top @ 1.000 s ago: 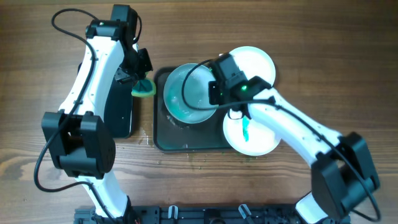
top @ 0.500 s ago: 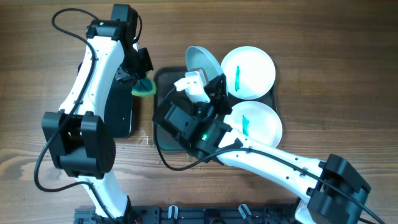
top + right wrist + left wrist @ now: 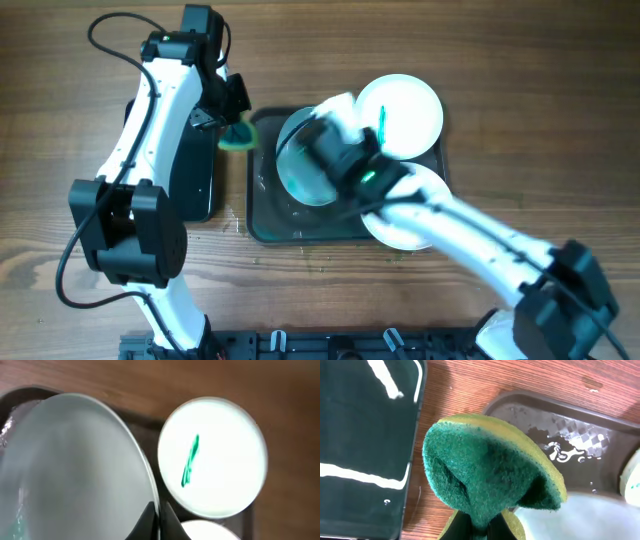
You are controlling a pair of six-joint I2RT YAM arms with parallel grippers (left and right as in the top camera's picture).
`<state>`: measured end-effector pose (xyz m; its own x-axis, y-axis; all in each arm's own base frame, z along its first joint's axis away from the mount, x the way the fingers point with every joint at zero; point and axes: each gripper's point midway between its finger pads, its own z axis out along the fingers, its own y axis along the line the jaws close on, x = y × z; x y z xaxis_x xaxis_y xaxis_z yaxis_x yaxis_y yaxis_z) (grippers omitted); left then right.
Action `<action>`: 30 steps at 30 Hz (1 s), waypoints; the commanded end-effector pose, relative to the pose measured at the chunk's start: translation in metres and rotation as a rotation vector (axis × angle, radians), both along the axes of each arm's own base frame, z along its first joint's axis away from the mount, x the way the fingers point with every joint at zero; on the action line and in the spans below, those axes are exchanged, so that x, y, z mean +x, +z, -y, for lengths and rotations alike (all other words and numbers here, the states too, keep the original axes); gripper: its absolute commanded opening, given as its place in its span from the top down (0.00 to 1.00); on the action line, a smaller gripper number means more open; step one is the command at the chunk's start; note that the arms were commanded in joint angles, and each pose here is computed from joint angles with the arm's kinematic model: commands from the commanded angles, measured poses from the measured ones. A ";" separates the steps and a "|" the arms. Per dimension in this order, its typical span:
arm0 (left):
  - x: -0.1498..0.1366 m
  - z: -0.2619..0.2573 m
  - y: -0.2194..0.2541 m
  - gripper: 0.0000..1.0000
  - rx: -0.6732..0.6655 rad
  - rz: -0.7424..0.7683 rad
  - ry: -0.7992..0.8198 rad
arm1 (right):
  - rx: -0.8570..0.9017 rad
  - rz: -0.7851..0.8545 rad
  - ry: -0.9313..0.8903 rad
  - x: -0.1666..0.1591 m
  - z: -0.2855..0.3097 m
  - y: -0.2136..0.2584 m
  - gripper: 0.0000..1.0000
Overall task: Clean dirty plates on tray and stack at the side
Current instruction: 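Lift the cleaned plate with the right gripper and place it right of the tray, then grasp the lower-right plate with the right gripper and drag it to tray center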
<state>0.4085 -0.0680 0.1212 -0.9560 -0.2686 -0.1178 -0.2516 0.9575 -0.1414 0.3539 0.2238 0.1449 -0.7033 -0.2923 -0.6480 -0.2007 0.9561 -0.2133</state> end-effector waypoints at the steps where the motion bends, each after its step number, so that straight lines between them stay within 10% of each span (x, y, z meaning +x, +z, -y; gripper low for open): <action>1: 0.003 0.024 0.019 0.96 -0.037 0.061 -0.061 | 0.459 -0.217 0.005 0.008 0.023 0.022 0.96; 9: 0.002 0.044 0.020 0.96 -0.041 0.076 -0.108 | 0.620 -0.282 -0.695 0.001 0.280 -0.001 0.96; 15: 0.002 0.044 0.020 0.96 -0.041 0.076 -0.109 | 0.478 -0.216 -1.056 -0.045 0.365 -0.071 0.96; 20: 0.002 0.044 0.020 0.96 -0.041 0.076 -0.109 | 0.432 -0.127 -1.072 -0.052 0.373 -0.107 0.96; 24: 0.002 0.044 0.020 0.96 -0.041 0.076 -0.109 | 0.508 -0.218 -0.962 -0.052 0.349 -0.110 0.54; 30: -0.001 0.051 0.020 0.96 -0.041 0.075 -0.126 | 0.711 -0.478 -0.527 -0.056 0.261 -0.062 0.52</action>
